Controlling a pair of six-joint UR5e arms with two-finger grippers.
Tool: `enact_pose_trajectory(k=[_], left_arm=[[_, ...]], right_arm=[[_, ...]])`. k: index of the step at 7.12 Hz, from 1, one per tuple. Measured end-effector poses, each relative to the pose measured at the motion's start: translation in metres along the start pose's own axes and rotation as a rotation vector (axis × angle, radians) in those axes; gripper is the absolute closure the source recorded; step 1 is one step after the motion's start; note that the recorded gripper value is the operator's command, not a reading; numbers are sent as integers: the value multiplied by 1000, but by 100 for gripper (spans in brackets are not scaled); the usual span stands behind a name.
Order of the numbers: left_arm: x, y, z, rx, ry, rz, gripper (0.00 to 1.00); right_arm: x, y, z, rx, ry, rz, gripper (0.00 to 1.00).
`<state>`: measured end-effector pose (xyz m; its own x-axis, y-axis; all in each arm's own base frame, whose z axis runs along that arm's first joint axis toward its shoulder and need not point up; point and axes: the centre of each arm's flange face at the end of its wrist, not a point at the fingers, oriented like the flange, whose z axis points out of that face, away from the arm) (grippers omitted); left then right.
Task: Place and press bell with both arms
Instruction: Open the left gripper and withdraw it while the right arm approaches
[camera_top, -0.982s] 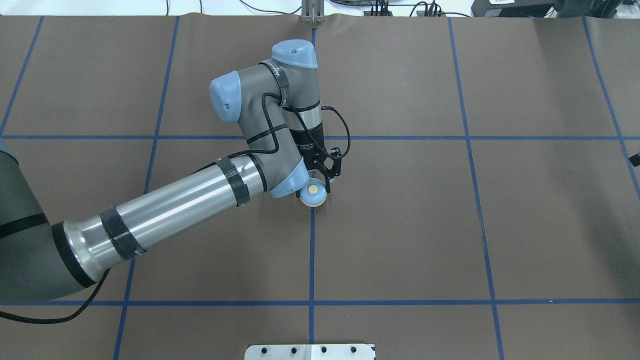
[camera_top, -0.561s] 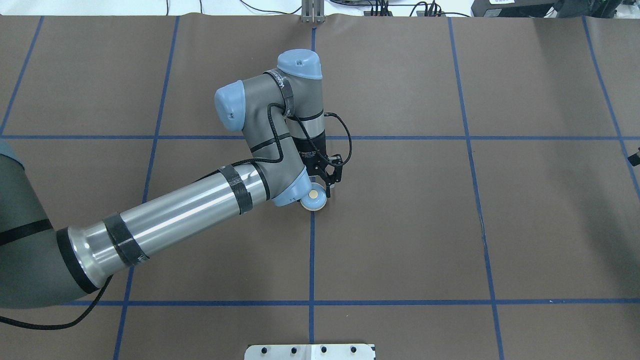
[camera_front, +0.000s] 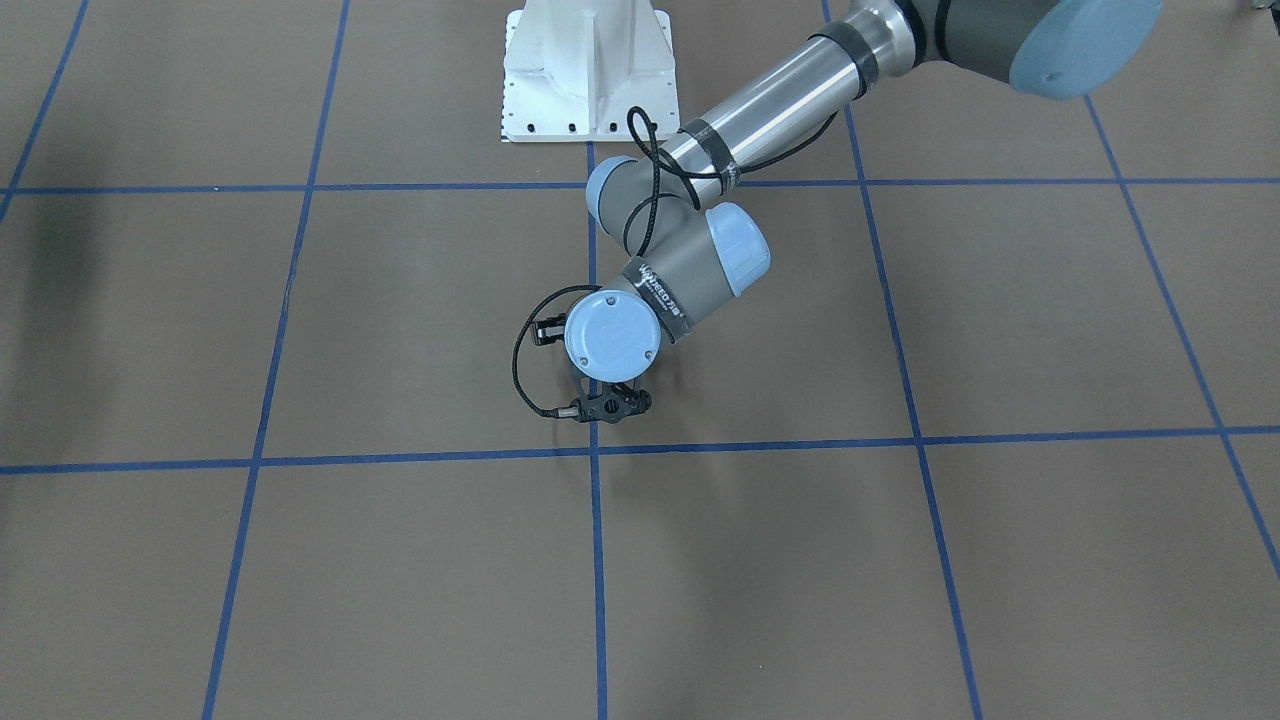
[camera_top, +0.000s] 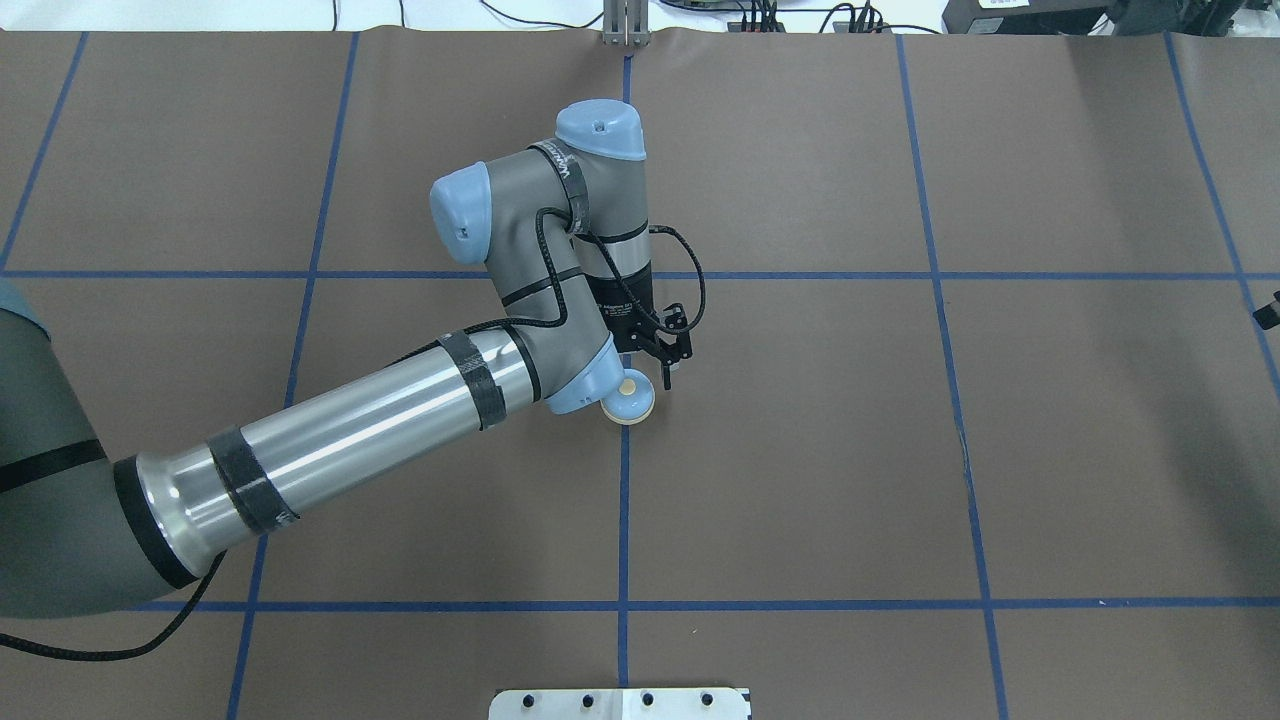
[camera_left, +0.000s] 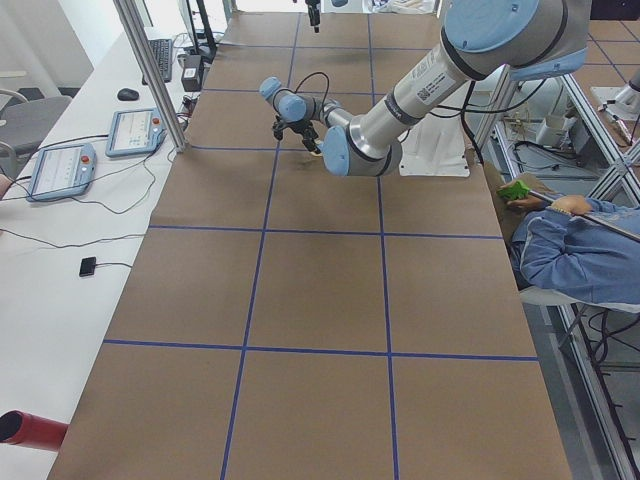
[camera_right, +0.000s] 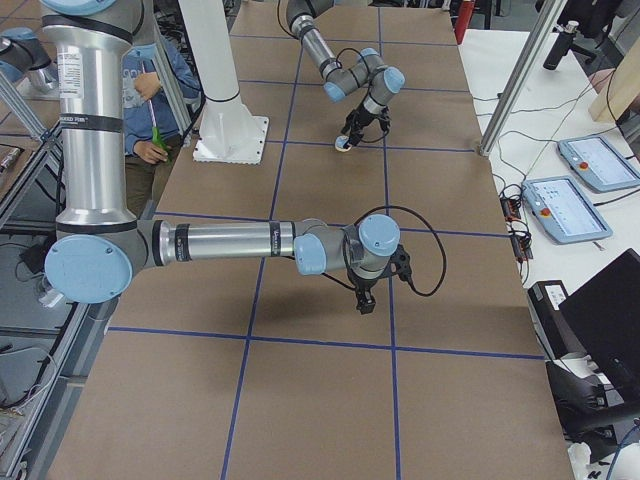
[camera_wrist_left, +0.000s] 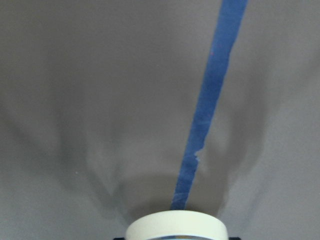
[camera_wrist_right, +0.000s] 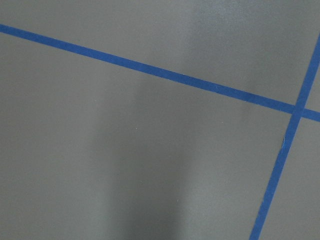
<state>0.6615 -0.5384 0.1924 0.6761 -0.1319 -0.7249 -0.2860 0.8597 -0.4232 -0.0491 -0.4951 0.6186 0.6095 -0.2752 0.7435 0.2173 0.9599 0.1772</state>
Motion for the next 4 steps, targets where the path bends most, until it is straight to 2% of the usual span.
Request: enact_pose_trajectory(k=[2, 4], left_arm=[[4, 5, -27, 24, 29, 1, 1], [-12, 19, -66, 69, 84, 5, 1]], right_arm=[[-13, -15, -5, 14, -1, -15, 0], [-56, -48, -3, 21, -12, 5, 0]])
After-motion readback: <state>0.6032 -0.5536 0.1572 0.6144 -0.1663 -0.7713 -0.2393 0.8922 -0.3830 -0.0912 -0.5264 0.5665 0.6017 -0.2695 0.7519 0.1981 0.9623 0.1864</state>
